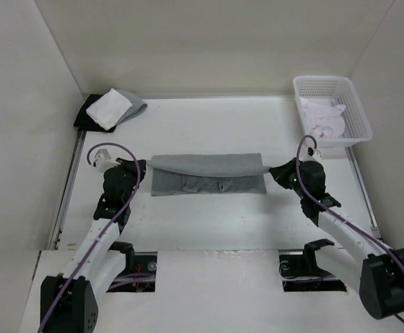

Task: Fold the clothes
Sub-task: Fold the tank top

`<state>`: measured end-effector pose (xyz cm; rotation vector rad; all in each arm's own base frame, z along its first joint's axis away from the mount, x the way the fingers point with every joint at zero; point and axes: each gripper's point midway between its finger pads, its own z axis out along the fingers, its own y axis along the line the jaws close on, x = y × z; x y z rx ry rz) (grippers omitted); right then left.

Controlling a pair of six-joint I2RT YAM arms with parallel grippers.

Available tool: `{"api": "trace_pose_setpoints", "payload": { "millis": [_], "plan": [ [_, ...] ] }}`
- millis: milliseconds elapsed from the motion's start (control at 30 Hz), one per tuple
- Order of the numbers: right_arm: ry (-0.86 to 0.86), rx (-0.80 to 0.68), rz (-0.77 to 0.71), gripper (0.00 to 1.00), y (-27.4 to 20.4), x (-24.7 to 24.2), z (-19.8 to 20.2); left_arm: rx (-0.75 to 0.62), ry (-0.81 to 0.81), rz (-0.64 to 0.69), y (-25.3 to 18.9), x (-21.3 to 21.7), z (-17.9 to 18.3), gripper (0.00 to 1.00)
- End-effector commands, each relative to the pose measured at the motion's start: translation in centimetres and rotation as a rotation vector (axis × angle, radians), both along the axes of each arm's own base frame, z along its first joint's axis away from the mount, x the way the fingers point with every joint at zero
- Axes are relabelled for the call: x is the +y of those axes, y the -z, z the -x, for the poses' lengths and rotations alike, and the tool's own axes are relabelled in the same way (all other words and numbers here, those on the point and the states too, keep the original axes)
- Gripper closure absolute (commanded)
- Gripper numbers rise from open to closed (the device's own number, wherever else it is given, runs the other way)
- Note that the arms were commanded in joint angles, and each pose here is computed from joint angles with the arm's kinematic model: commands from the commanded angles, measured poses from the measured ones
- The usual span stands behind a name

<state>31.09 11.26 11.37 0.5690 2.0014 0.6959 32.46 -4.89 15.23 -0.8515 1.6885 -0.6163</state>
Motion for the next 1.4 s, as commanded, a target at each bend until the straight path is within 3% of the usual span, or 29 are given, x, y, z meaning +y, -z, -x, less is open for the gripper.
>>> {"api": "trace_pose_setpoints", "payload": {
  "millis": [0, 267, 333, 400, 500, 567, 667, 933, 1000, 1200, 1367],
  "plan": [
    [0.038, -0.081, -0.011, 0.98, -2.0, -0.5, 0.4, -0.029, 0.029, -0.001, -0.3, -0.3, 1.4, 0.97],
    [0.066, 0.104, -0.020, 0.96, 4.7, -0.6, 3.0, 0.116, 0.020, -0.007, 6.2, 0.2, 4.3, 0.89],
    [0.084, 0.115, -0.016, 0.85, 5.2, -0.9, 3.1, 0.122, 0.015, -0.012, 6.3, 0.4, 4.2, 0.78],
    [0.091, 0.092, -0.012, 0.65, 4.5, -1.1, 2.9, 0.107, 0.008, -0.011, 5.6, 0.6, 3.9, 0.68],
    [0.095, 0.034, 0.011, 0.45, 2.8, -1.3, 2.0, 0.043, 0.007, -0.004, 3.1, 0.4, 3.2, 0.65],
    [0.102, 0.039, 0.038, 0.38, 2.8, -1.8, 1.2, 0.021, 0.024, -0.002, 2.0, -0.3, 2.8, 0.65],
    [0.094, 0.085, 0.047, 0.37, 3.8, -1.7, -0.1, 0.003, 0.088, -0.001, 1.3, -2.7, 2.1, 0.66],
    [-0.027, 0.190, -0.075, 0.48, 6.3, 1.8, -1.8, -0.070, 0.205, -0.011, -0.6, -7.6, 0.9, 0.68],
    [-0.034, 0.202, -0.105, 0.54, 6.7, 2.3, -2.1, -0.092, 0.216, -0.009, -1.3, -8.1, 0.7, 0.68],
    [0.000, 0.180, -0.173, 0.90, 6.4, 2.3, -3.4, -0.157, 0.260, 0.013, -3.1, -9.5, 0.4, 0.68],
    [0.126, 0.027, -0.131, 0.98, 2.8, -1.0, -3.5, -0.175, 0.303, 0.028, -3.6, -10.8, 1.0, 0.67]
  ]
}}
